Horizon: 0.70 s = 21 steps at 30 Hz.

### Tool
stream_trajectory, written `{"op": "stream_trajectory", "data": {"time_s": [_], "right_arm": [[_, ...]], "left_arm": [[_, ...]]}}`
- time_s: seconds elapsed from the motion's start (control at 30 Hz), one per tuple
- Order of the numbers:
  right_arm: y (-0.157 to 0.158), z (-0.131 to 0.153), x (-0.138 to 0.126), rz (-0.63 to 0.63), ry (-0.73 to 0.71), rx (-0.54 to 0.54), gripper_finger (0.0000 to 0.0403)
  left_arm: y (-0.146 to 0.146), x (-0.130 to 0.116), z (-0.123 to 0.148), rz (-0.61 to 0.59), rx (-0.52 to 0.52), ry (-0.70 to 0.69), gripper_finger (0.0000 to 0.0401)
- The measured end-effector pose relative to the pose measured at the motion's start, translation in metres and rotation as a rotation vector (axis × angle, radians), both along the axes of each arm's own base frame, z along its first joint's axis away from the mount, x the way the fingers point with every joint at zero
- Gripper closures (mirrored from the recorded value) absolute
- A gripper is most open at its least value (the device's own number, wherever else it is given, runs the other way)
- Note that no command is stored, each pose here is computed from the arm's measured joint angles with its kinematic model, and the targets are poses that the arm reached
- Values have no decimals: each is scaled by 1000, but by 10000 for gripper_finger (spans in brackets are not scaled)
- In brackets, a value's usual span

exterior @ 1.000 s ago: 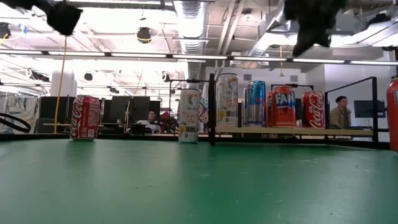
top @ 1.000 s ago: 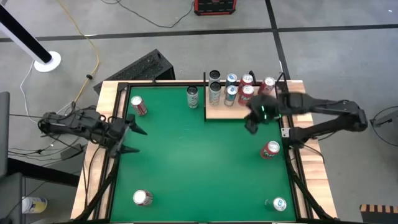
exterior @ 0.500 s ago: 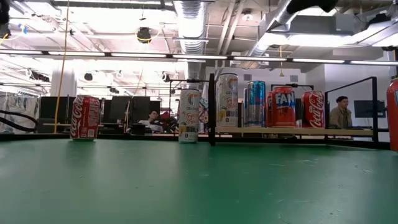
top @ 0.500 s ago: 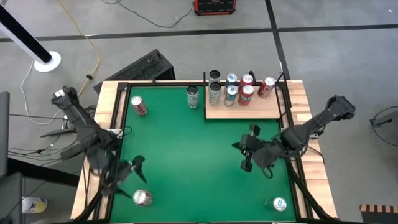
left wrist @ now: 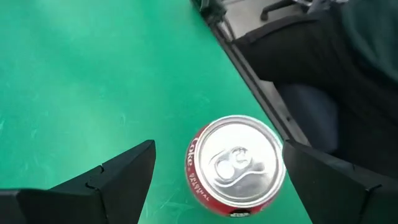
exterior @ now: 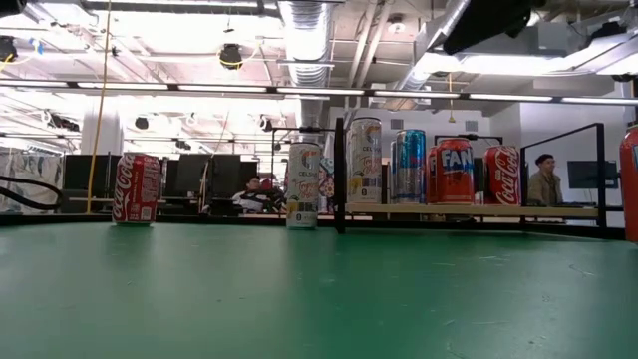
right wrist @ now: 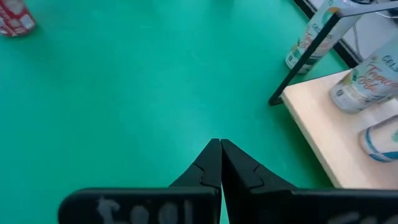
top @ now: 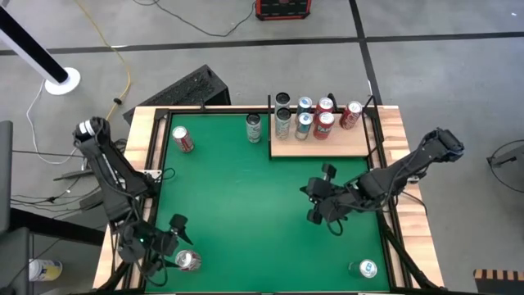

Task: Sort soda cans
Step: Put the bottom red soda can on the shelf align with the other red soda can

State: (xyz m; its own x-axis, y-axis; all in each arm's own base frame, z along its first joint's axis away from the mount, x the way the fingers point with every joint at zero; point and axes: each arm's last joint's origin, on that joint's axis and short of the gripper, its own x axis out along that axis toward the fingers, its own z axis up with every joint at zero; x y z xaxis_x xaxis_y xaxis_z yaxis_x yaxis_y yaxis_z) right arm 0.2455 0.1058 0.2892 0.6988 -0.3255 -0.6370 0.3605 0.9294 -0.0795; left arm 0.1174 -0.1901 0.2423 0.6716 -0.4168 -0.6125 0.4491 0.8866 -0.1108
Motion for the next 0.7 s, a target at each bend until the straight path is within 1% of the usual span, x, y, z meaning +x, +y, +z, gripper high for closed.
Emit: {"op": "stream_trajectory", "data": {"time_s": [0.13, 0.3, 0.4, 0.5, 0.7], "right_arm": [[-7, 0, 3, 7, 18, -7, 377], [-14, -1, 6, 23, 43, 23, 377], [-16, -1, 7, 24, 47, 31, 377], [-16, -1, 7, 25, 48, 30, 377], [-15, -1, 7, 25, 47, 31, 376]], "left_arm": [[-4, 2, -3, -2, -2, 6, 66], [-6, 3, 0, -9, -60, 13, 66], [-7, 3, -2, 18, -79, 36, 66], [-11, 5, -10, 38, -61, 66, 66], [-23, 11, -34, 46, 13, 127, 67]]}}
